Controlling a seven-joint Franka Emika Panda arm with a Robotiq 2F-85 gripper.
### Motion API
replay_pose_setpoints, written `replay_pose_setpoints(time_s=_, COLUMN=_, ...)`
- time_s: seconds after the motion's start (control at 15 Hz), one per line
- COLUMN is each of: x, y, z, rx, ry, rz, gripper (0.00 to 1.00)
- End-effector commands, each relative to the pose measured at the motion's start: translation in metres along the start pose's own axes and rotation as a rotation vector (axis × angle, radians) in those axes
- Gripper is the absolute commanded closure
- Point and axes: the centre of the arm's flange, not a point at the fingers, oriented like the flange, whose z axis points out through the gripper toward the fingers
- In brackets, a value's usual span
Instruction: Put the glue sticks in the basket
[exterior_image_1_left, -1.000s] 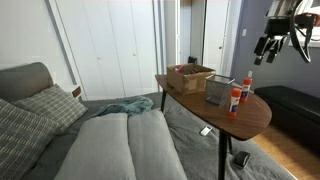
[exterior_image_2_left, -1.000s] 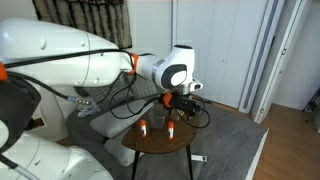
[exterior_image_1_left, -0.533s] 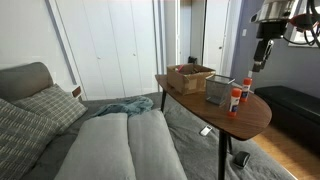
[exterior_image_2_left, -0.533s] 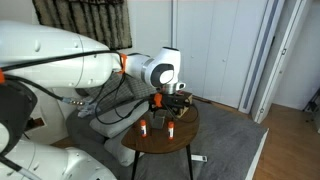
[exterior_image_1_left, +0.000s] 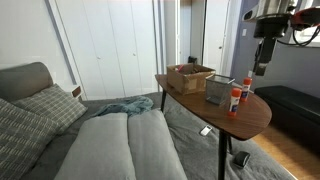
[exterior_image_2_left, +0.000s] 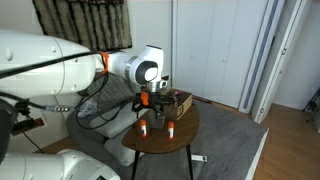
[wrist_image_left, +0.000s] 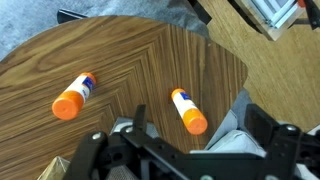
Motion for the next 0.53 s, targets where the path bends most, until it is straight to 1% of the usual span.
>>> replay_pose_setpoints(time_s=0.0, x=-0.001, y=-0.011, z=0.011, rx=0.034, ry=-0.01, rz=-0.05, gripper=0.0)
replay_pose_setpoints(time_s=0.2, x=0.008, y=-0.028, z=0.027, rx=0.072, ry=-0.001, rz=-0.055, gripper=0.0)
replay_pose_setpoints(time_s=0.47, x=0.016, y=-0.039, z=0.034, rx=0.115, ry=0.009, rz=-0.011, gripper=0.0)
